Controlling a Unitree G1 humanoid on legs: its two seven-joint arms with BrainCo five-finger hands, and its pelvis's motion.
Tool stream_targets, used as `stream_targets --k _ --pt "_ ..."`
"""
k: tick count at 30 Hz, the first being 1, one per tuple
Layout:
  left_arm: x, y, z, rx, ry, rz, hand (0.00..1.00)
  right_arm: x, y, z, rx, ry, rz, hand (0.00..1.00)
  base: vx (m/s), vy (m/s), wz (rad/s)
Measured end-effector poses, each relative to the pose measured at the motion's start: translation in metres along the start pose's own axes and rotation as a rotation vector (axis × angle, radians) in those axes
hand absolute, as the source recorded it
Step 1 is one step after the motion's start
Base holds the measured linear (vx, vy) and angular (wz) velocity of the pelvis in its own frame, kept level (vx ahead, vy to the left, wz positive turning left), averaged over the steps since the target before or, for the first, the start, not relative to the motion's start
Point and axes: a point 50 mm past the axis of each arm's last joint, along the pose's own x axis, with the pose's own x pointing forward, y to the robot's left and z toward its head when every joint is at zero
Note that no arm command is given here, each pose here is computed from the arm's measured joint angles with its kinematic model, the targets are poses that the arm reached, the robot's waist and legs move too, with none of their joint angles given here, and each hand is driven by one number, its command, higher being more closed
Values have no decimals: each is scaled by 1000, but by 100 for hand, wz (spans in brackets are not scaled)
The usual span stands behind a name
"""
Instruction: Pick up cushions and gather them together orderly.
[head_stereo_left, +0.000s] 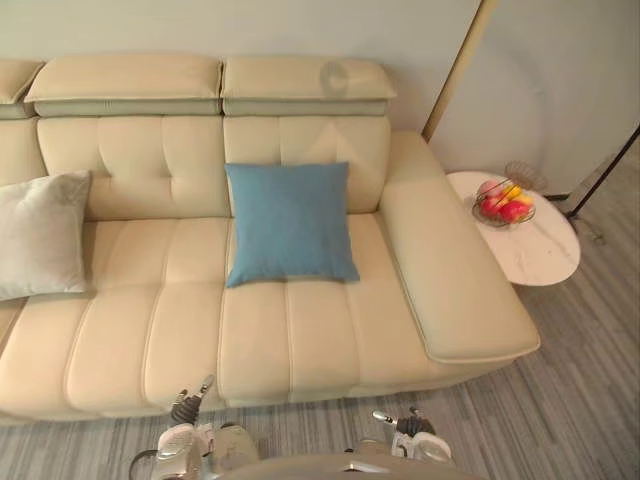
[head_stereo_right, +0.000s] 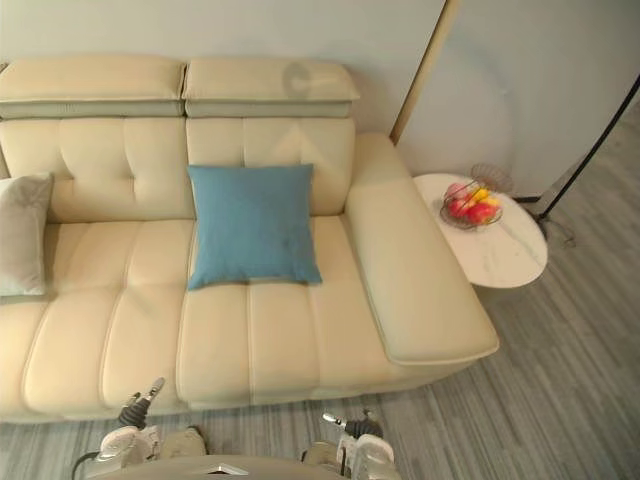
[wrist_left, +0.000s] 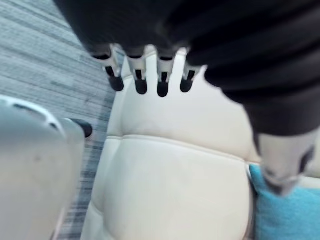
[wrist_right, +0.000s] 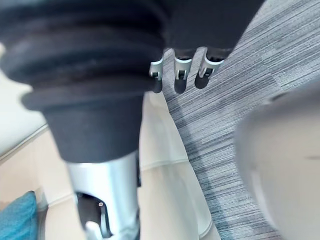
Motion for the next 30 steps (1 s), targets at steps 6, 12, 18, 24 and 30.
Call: stream_targets --k 6,12,18,24,30 --pt "-2 -18 0 16 -4 -31 0 3 2 15 -27 -45 -4 0 -283 -60 15" --pt "-2 -14 4 2 -22 -17 0 -2 -6 -6 1 12 -42 0 -215 114 -3" --pt "0 -1 -5 29 27 11 0 -10 -12 -41 91 145 -92 0 -62 180 -7" --pt "-3 9 -26 75 107 21 0 -7 -22 -41 128 168 -132 0 39 46 6" --pt "-3 38 -37 154 164 52 0 -2 -30 -38 94 191 -138 0 15 -36 5"
